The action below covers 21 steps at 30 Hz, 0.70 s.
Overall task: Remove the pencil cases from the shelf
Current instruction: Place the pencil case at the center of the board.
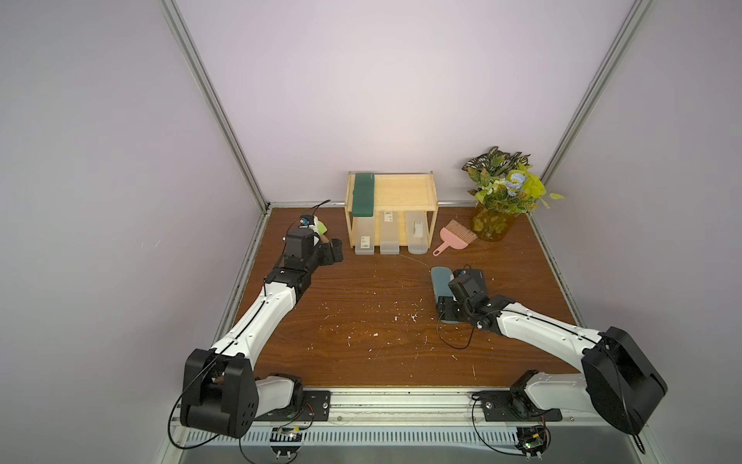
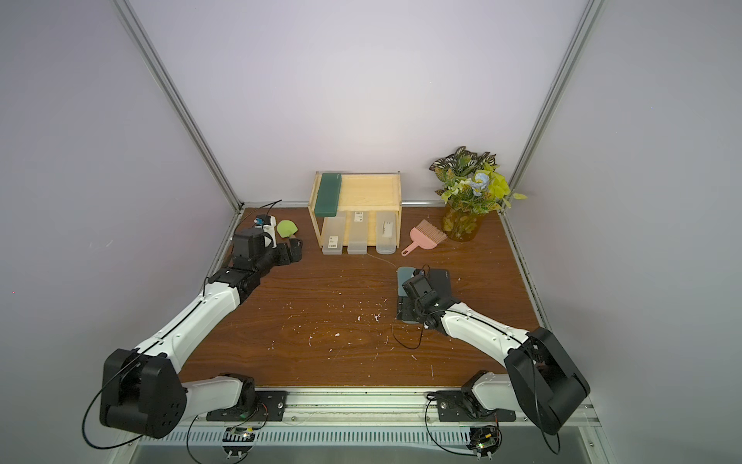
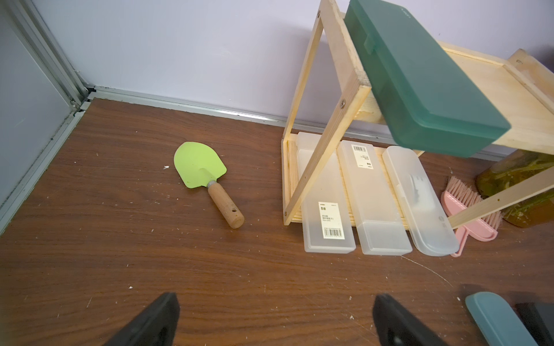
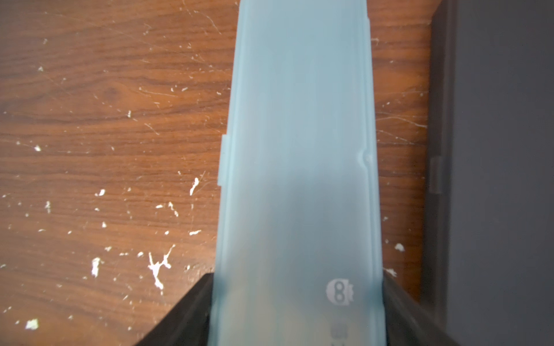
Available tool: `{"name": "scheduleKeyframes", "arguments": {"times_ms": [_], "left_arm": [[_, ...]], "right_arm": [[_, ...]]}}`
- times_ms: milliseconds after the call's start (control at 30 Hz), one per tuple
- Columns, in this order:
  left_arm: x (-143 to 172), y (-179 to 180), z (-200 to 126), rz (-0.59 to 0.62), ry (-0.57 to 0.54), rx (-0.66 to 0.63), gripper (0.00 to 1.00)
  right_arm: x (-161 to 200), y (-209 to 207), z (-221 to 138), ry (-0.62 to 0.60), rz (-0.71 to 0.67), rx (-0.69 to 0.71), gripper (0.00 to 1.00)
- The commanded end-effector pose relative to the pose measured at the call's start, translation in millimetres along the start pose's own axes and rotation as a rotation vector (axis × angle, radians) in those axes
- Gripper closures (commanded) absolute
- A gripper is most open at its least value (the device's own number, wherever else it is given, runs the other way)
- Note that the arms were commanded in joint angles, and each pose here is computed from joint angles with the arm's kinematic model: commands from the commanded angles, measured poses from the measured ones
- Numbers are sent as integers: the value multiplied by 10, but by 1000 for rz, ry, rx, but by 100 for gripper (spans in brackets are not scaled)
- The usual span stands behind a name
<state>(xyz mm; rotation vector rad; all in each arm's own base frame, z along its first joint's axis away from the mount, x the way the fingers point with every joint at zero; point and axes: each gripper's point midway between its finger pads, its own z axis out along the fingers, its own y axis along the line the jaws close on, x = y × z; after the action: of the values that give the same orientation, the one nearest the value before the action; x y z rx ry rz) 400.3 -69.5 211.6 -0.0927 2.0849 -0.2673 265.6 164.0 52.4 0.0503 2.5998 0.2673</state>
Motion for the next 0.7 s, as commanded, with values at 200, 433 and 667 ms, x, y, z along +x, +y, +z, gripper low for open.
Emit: {"name": "scheduleKeyframes", "arguments": {"times_ms": [200,433,667], "left_arm": [[-54,-33,13,11,-13,4,1],[-57,-33,20,12,-12,2,1],[-67,-34,17,14,-13,2,1]], "right_arm": [[112,-14,116,53,28,20,39],[147,-1,157,63,20,11,33],[113,-28,135,52,5,31,23]]}}
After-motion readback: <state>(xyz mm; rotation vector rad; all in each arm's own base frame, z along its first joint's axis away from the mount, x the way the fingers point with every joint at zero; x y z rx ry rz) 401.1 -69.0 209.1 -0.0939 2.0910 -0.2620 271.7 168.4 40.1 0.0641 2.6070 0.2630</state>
